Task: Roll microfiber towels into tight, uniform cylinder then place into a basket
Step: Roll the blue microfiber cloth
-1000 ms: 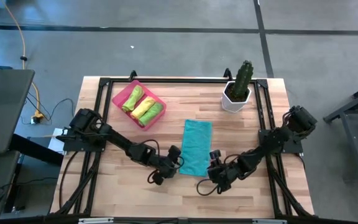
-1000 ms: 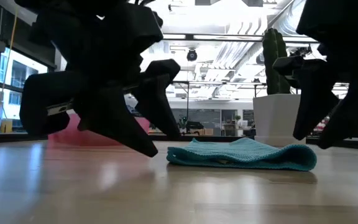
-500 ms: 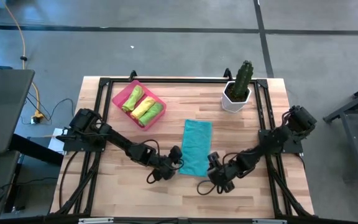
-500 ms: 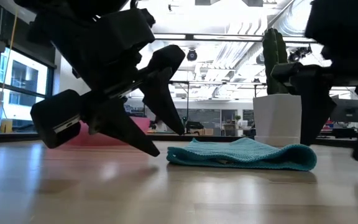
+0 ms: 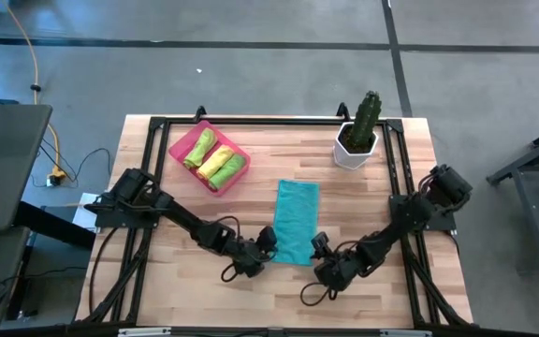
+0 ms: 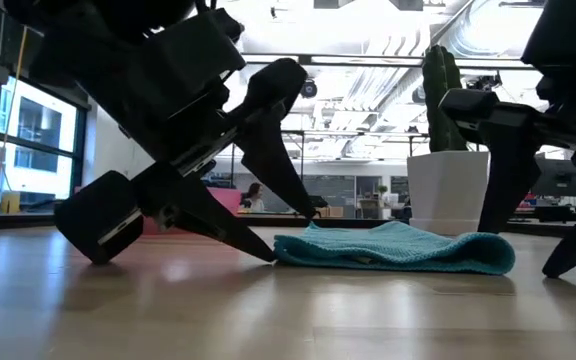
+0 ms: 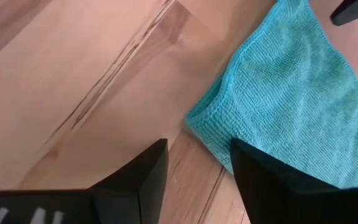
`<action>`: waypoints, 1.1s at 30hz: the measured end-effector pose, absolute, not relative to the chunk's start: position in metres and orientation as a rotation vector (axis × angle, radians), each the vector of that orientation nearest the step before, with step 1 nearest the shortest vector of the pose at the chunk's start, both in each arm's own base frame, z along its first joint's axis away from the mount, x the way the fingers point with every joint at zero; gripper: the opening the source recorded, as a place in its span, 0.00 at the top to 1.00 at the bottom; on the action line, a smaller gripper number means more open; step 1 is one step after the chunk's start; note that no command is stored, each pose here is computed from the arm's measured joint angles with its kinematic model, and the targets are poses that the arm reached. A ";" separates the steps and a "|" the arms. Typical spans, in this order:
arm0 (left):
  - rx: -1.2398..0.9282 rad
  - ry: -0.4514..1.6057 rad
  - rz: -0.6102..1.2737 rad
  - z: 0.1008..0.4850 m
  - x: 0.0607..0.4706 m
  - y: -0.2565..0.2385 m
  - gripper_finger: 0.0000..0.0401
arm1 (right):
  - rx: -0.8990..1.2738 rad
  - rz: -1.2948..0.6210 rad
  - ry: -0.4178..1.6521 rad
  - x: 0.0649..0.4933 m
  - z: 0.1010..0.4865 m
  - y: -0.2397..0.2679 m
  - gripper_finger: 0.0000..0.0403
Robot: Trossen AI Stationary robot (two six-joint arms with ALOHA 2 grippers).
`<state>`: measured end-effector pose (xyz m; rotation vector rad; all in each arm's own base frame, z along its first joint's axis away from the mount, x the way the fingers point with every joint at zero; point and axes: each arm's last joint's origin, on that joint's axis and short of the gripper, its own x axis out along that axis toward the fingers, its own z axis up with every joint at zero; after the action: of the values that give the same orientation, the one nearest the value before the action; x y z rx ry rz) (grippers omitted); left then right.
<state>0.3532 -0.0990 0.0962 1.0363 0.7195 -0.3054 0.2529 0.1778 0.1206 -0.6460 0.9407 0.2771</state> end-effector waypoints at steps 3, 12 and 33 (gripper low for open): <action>1.008 0.719 -0.312 0.096 0.353 -0.099 0.53 | -0.635 0.257 0.933 0.251 0.120 0.180 0.60; 0.919 0.734 -0.300 0.094 0.352 -0.098 0.67 | -0.526 0.186 0.938 0.250 0.120 0.181 0.60; 0.582 0.744 -0.216 0.092 0.354 -0.095 0.98 | -0.530 0.044 0.875 0.234 0.129 0.192 0.60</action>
<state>0.3543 -0.0951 0.0919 0.5818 0.7436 -0.2156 0.2337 0.1916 0.1286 -0.5298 0.8754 0.0443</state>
